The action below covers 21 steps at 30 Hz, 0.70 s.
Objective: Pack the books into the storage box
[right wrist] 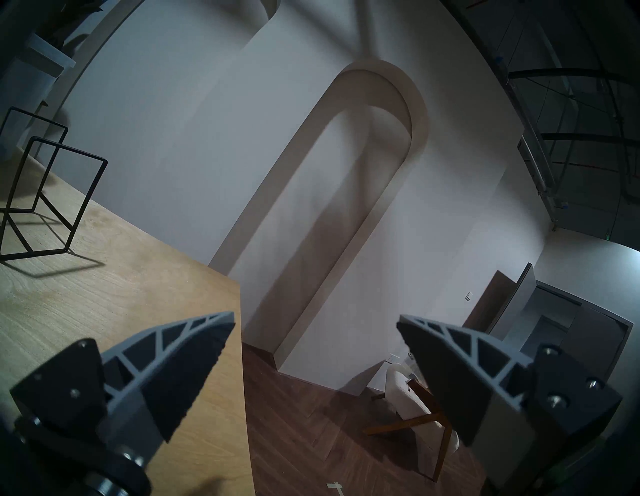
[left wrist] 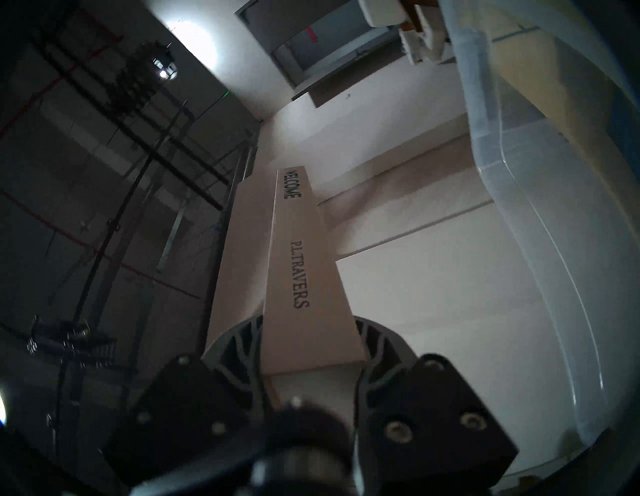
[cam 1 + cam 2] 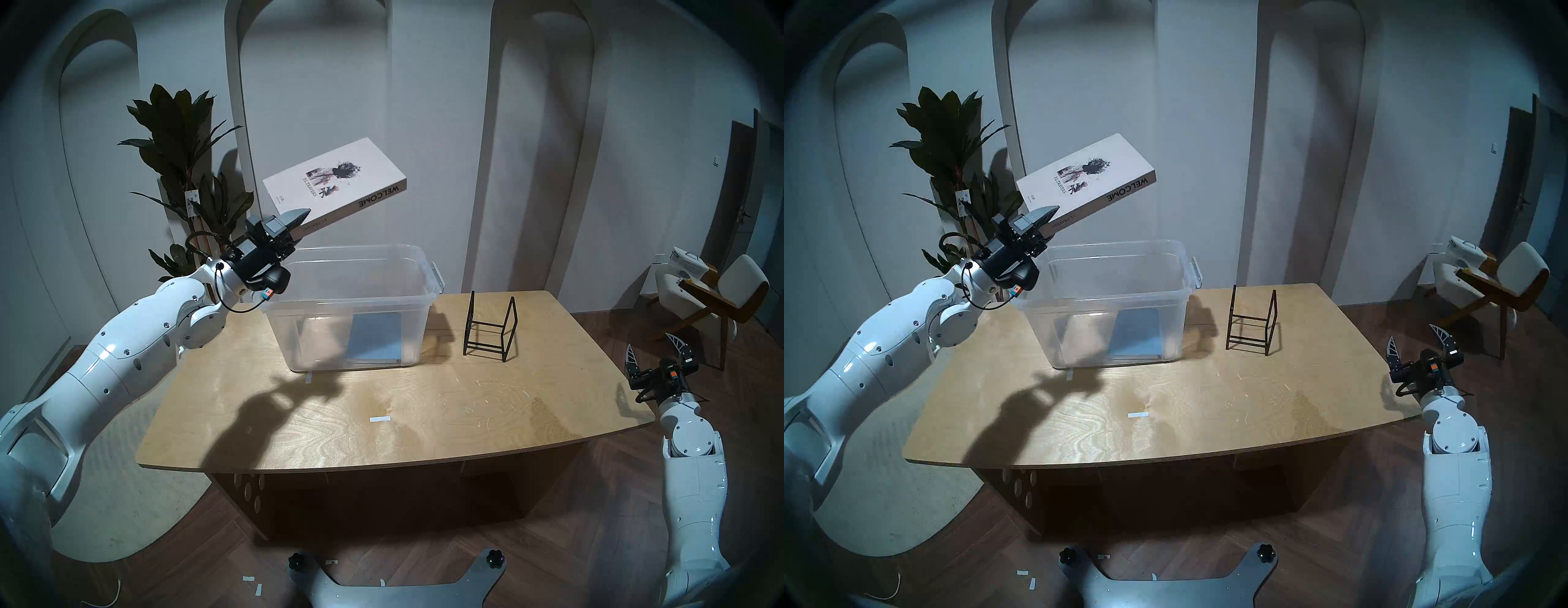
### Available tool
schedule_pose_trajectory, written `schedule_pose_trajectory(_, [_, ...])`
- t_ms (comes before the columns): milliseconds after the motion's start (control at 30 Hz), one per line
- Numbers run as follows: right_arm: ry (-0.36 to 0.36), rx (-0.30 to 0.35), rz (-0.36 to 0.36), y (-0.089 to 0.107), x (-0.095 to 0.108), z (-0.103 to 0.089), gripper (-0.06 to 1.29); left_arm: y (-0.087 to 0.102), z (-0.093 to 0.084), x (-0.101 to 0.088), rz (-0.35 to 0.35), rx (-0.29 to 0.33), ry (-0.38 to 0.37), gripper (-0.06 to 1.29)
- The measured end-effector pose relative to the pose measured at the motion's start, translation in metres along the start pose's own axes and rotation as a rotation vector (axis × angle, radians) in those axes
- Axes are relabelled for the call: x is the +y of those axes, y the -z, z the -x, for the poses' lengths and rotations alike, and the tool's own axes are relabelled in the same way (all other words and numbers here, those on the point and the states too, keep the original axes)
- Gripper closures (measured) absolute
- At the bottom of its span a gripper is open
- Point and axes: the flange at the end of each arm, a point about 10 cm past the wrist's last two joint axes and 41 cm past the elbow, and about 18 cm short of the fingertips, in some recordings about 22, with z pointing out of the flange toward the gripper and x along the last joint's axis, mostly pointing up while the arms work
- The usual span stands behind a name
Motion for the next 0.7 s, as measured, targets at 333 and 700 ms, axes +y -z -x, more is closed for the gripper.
schedule_pose_trajectory(333, [0.023,0.005,-0.011,0.005,0.000,-0.002,-0.04,0.005,0.016,0.028,0.147,-0.146,-0.105,0.91])
schedule_pose_trajectory(700, [0.031,0.007,-0.013,0.006,0.001,-0.004,-0.04,0.005,0.009,0.043,0.182,-0.118,-0.004,0.91])
